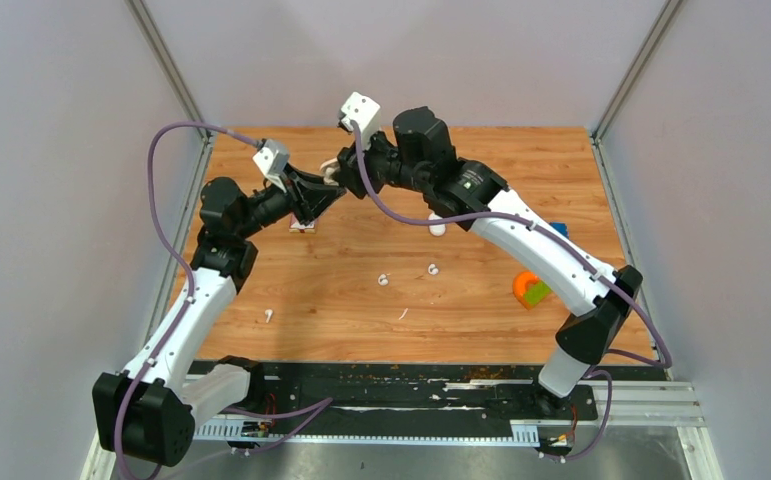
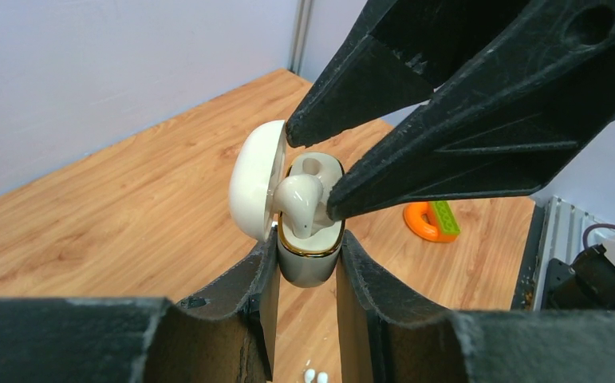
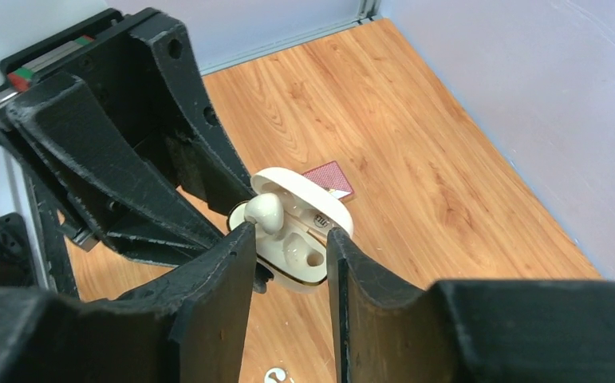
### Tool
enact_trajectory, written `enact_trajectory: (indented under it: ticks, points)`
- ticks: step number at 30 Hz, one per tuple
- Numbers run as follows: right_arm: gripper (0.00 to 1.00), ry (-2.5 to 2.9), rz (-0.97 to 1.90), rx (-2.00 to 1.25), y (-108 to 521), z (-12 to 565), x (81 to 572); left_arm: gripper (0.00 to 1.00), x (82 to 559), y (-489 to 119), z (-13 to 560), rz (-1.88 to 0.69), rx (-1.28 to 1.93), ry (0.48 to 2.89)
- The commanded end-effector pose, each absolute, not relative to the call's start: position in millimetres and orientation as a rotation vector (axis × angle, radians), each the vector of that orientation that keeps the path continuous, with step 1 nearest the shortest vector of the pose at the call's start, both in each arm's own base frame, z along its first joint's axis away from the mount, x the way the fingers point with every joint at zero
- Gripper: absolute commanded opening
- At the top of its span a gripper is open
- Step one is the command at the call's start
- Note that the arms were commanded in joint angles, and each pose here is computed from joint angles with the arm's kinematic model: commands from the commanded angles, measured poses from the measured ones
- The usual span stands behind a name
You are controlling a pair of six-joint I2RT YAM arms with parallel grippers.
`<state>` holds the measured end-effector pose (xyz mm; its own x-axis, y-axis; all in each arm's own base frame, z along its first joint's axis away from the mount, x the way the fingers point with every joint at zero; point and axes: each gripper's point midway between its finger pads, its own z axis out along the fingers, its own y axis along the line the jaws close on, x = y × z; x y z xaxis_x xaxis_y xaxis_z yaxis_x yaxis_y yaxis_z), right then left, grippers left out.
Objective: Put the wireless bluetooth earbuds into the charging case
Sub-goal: Place the earbud in the charging case.
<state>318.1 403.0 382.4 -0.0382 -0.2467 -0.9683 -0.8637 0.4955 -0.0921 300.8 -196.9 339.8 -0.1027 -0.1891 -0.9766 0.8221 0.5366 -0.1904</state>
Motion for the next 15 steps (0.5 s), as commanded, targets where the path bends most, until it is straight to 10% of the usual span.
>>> enact_trajectory:
  ticks: [1, 8, 15]
  points:
    - [0.41, 1.459, 0.749, -1.064, 398, 410, 291, 0.00, 293, -196, 359, -0.914, 0.623, 1.342]
    - [0.50, 1.362, 0.841, -1.099, 386, 433, 272, 0.00, 292, -196, 357, -0.909, 0.629, 1.340]
    - [0.34, 1.278, 0.874, -1.131, 388, 442, 274, 0.00, 290, -198, 349, -0.912, 0.663, 1.344]
